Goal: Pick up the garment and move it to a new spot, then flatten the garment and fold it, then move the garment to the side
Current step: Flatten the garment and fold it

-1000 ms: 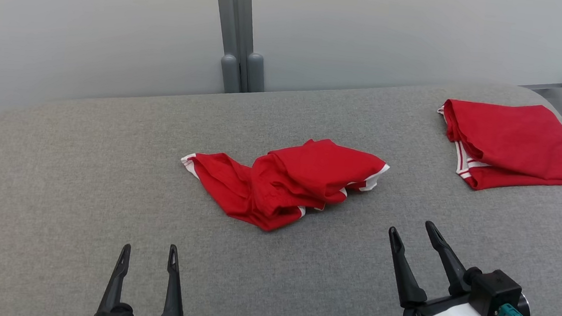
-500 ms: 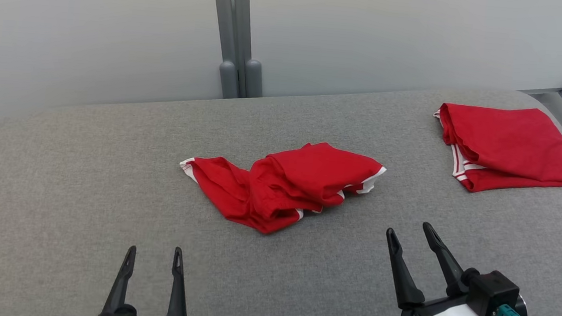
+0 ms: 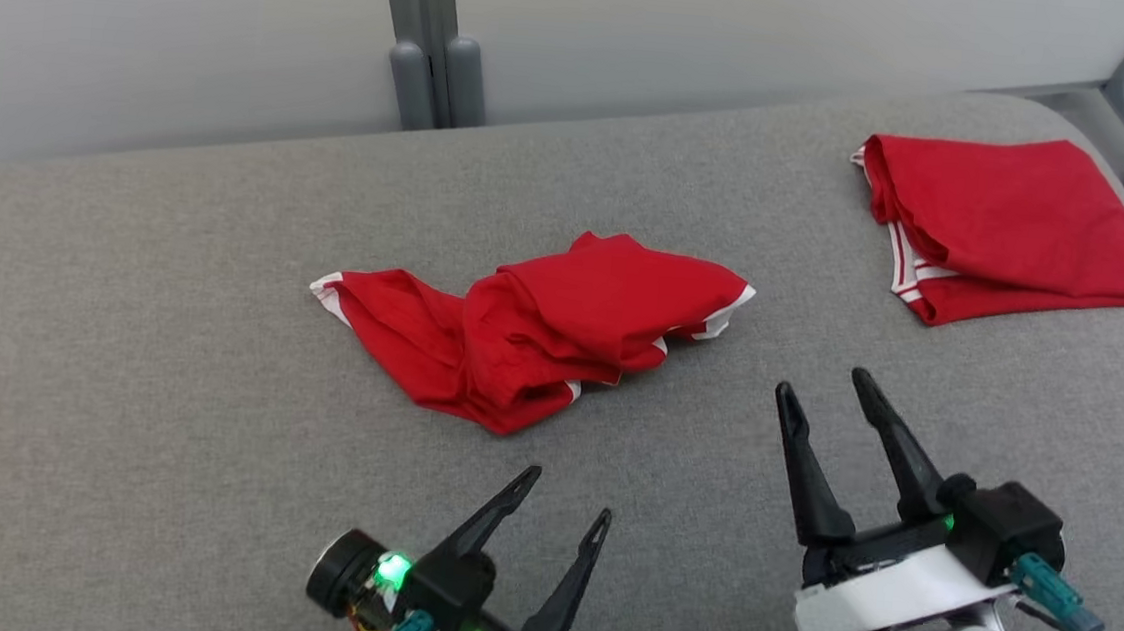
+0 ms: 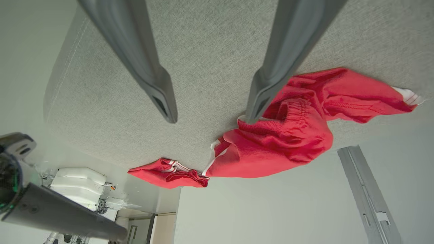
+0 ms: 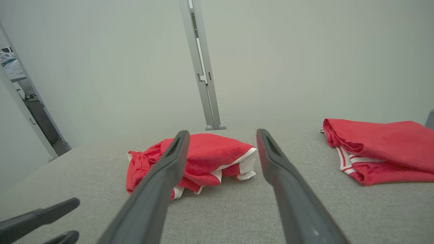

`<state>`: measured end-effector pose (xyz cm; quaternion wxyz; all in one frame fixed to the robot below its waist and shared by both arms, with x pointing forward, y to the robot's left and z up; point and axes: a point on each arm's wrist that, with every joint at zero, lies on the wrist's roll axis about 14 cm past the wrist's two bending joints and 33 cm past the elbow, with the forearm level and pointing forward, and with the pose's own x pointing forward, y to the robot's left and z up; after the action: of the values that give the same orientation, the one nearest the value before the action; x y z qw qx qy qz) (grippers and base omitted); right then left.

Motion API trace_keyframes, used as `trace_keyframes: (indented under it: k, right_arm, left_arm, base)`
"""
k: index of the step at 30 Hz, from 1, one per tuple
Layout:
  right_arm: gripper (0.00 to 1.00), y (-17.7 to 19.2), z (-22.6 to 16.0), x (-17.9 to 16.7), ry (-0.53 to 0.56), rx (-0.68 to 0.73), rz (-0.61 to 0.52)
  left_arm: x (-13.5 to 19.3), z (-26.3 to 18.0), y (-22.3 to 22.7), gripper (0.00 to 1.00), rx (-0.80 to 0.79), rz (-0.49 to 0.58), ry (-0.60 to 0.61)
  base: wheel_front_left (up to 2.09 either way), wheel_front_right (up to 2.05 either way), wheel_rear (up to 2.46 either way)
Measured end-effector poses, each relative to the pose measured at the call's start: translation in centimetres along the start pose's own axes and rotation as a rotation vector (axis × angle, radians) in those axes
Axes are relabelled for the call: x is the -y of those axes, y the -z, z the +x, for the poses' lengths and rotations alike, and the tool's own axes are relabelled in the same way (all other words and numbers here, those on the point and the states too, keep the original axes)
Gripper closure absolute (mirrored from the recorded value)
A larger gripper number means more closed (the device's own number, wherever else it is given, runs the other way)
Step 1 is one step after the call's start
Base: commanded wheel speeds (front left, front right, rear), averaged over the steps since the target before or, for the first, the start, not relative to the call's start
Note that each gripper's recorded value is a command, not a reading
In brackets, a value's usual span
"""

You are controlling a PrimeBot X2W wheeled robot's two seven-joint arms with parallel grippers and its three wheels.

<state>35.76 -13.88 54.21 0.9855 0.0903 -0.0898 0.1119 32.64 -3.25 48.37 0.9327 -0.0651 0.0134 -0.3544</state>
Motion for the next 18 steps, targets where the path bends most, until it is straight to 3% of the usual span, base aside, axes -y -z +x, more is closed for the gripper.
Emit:
trace_keyframes:
  k: [10, 18]
  right_arm:
    - [0.00, 1.5, 3.5, 3.2, 0.069, -0.021, 0.003]
    - [0.00, 4.0, 3.5, 6.3, 0.159, -0.088, -0.010]
  left_arm:
    - [-1.4, 6.8, 6.6, 0.00, -0.204, 0.070, 0.155]
    - [-3.5, 10.6, 9.4, 0.00, -0.236, 0.054, 0.102]
  base:
    - [0.00, 0.00, 0.00]
    - [0.00, 0.00, 0.00]
